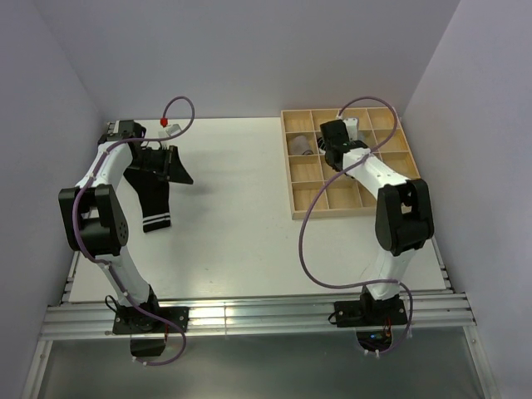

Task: Roll the socks
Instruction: Place the sock in the storage box.

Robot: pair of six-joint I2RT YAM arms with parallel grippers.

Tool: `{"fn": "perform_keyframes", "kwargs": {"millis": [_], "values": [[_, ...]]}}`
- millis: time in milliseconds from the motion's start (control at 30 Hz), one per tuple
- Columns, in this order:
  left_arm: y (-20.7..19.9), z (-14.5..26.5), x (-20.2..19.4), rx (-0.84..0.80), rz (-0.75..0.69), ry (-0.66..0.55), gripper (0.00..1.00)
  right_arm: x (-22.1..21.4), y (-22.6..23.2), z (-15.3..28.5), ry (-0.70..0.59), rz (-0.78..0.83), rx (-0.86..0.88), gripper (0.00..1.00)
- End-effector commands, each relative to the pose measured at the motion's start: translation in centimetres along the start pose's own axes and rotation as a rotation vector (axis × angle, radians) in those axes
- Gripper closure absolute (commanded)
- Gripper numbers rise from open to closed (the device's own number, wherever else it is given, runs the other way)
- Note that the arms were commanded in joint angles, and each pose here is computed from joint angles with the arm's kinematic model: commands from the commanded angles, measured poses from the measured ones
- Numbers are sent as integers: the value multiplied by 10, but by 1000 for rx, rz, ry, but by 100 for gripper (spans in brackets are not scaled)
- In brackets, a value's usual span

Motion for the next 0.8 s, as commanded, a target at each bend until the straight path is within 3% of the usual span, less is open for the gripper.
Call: {"fn": "perform_keyframes", "kwargs": {"millis": [0,333,767], "values": [[-7,5,9,-18,-48,-30,87,3,-2,-8,-67,14,-204,100],[-2,0,7,-35,-23,-19,87,-14,54,-36,-35,153,-202,100],[-5,4,4,-2,-21,0,85,-16,84,-31,155,134,93,100]]}}
Point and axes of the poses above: each gripper's point midway between its finger pads, its own z axis back along the fingers, its own y axis along the line the jaws close on, x = y × z, the point moved 8 cm from there along z, back along the fingers
